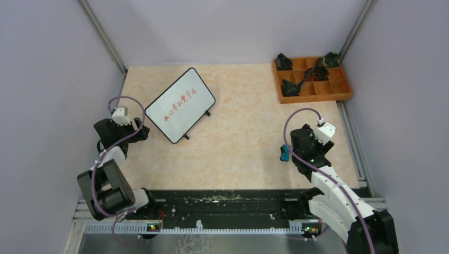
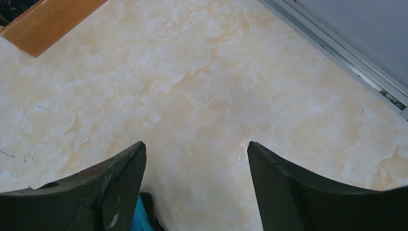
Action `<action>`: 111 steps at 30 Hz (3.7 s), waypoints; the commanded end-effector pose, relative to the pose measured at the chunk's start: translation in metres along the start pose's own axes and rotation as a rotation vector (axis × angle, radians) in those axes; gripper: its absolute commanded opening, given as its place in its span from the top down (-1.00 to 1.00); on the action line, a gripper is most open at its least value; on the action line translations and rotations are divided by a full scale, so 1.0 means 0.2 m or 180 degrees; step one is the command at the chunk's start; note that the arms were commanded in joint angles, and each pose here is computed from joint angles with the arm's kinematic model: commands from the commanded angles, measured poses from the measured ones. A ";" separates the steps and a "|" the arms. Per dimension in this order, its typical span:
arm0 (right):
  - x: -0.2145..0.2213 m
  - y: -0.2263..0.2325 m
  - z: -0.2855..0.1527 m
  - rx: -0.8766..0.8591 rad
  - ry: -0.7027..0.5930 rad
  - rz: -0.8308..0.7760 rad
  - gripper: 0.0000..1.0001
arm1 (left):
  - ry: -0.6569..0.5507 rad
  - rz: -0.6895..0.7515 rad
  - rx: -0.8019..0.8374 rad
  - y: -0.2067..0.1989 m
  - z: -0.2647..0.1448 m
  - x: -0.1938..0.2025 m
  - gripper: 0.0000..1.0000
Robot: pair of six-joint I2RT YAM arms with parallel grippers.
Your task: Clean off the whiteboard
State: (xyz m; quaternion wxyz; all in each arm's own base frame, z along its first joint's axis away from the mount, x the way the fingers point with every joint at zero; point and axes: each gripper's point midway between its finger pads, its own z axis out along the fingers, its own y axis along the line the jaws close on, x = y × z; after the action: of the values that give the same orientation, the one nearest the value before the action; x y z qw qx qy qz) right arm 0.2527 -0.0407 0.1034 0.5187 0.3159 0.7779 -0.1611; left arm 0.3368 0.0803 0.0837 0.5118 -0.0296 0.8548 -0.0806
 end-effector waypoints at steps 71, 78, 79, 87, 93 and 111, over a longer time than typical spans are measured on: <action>-0.07 0.33 -0.21 -0.1084 0.0788 -0.0360 -0.21 | -0.0352 0.0287 0.1342 -0.25 -0.38 -0.59 -0.57; 0.05 0.38 -0.29 -0.1335 0.1293 -0.0555 -0.16 | -0.0143 0.0409 0.1321 -0.33 -0.29 -0.52 -0.57; 0.07 0.38 -0.29 -0.1339 0.1337 -0.0569 -0.14 | -0.0115 0.0420 0.1333 -0.35 -0.28 -0.51 -0.57; 0.18 0.35 -0.28 -0.1307 0.1498 -0.0599 -0.06 | -0.0038 0.0437 0.1456 -0.45 -0.20 -0.48 -0.57; 0.29 0.34 -0.25 -0.1247 0.1635 -0.0651 -0.06 | -0.0024 0.0468 0.1459 -0.46 -0.19 -0.48 -0.56; 0.45 0.33 -0.16 -0.1047 0.1807 -0.0791 -0.07 | -0.0108 0.0583 0.1393 -0.47 -0.23 -0.53 -0.57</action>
State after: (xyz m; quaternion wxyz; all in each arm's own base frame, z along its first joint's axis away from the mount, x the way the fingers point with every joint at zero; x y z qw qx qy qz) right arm 0.2372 0.0546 0.0367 0.2803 0.1583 0.9467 -0.0061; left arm 0.3427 0.0074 0.2018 0.5106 0.1445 0.8166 -0.2271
